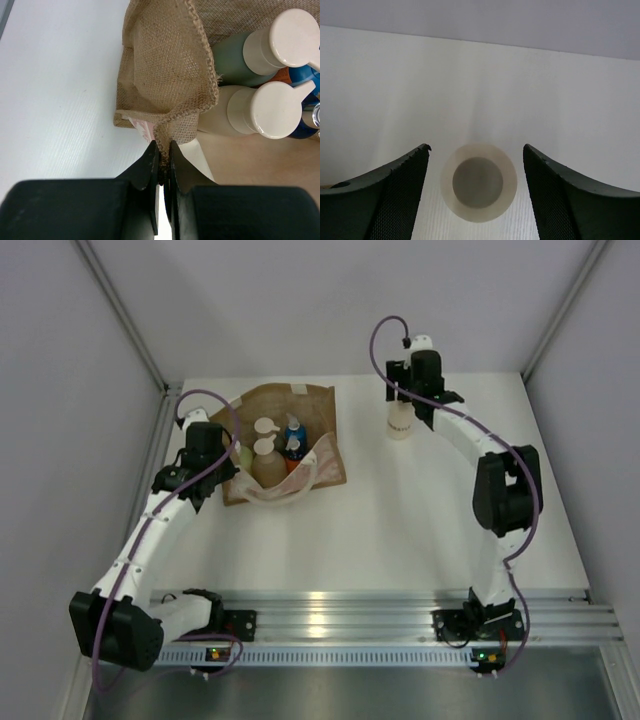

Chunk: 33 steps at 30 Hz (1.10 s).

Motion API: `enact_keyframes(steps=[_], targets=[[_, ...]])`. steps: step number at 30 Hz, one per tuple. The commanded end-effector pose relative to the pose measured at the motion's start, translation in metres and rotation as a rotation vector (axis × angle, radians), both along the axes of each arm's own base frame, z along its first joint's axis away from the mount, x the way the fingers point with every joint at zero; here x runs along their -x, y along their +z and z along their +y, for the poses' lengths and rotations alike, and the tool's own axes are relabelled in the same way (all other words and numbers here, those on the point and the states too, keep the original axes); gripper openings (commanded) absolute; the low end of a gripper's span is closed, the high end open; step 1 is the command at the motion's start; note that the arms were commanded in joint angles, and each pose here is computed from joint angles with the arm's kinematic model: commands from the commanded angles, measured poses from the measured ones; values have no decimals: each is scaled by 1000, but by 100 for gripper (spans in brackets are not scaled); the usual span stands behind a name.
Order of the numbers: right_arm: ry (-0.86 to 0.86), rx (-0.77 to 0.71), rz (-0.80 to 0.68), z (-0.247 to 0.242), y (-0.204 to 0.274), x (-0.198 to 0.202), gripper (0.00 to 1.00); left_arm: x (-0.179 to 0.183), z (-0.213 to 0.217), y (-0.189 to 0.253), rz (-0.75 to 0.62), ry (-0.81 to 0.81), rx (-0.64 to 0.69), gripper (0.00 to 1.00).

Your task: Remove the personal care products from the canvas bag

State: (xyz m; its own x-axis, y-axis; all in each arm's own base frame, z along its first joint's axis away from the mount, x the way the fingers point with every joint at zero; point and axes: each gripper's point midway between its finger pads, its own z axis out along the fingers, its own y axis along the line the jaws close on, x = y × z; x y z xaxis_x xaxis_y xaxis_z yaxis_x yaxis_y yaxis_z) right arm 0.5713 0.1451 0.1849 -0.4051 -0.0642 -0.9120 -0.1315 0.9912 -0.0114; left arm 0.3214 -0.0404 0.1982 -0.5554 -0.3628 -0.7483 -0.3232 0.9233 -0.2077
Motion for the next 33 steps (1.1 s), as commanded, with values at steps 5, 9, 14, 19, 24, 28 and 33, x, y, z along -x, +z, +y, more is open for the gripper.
enact_keyframes(steps=[5, 9, 14, 19, 24, 28, 33], targets=[[49, -84, -185, 3, 106, 18, 75, 12, 2, 0, 39, -20, -13, 0], [177, -158, -247, 56, 175, 54, 72, 14, 2, 1, 33, -20, -12, 0], [329, -217, -139, 155, 193, 134, 69, 15, 6, 3, 22, -3, -23, 0], [362, -300, -55, 239, 196, 207, 60, 18, 7, 7, 5, 9, -13, 0], [340, -287, 56, 279, 159, 228, 57, 20, 1, 4, 14, 7, 30, 0], [240, -219, 139, 276, 128, 218, 56, 23, 4, 4, 32, 45, 34, 0], [132, -141, 178, 261, 94, 211, 56, 24, 3, 2, 33, 53, 54, 0]])
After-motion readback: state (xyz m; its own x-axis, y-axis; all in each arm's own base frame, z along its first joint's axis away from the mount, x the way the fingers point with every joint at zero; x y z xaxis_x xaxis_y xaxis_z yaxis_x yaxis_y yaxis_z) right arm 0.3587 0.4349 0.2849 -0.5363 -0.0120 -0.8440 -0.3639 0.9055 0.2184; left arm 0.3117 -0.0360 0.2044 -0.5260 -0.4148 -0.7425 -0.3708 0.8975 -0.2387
